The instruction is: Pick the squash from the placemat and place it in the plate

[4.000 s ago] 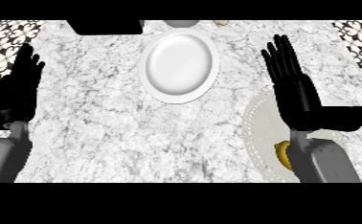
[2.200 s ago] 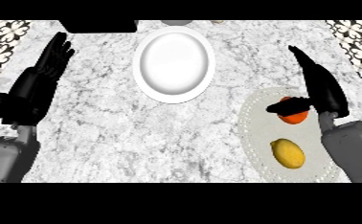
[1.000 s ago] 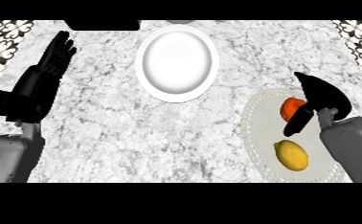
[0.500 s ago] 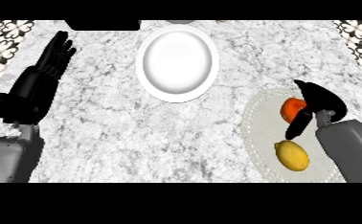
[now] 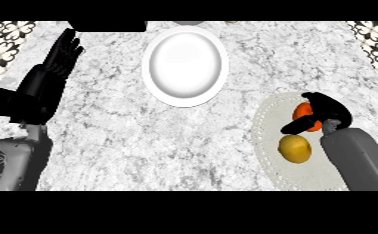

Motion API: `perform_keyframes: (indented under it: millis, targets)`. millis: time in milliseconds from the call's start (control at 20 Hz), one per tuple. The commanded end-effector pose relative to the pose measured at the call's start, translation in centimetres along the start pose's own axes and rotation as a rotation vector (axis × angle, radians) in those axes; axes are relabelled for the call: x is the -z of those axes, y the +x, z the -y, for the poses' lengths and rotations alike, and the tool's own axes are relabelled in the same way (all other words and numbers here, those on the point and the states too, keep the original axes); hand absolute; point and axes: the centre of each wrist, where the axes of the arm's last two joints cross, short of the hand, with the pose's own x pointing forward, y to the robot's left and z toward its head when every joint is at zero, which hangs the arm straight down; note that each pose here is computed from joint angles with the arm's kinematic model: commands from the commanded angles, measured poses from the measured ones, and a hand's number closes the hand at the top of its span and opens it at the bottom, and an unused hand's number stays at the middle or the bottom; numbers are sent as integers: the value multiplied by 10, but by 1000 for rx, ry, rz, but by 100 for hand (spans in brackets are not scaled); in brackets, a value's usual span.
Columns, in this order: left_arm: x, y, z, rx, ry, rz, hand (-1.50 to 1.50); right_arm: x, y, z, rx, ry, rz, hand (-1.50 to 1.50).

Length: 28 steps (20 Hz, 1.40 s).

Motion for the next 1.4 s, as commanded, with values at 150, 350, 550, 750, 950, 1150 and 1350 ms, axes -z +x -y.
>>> perform_keyframes:
  millis: [150, 350, 550, 750, 950, 1150, 1350]
  targets:
    - [-12, -8, -8, 8, -4, 15, 0, 19, -9, -12, -17, -268, 92, 150]
    - [-6, 11, -6, -3, -12, 6, 0, 5, 6, 11, -22, -399, 116, 150]
    - [-3, 7, -3, -7, -5, 13, 0, 22, -38, 53, -106, -519, 268, 150]
    - [-9, 4, 2, -14, -22, 20, 0, 34, -81, 77, -159, -627, 414, 150]
    - [-1, 3, 19, -8, -11, 15, 0, 32, -70, 105, -111, -649, 565, 150]
    - [-3, 1, 1, 16, 12, 9, 0, 19, -44, 93, 12, -678, 802, 150]
    - [2, 13, -10, 13, 10, 2, 0, -6, -18, 113, 136, -675, 1018, 150]
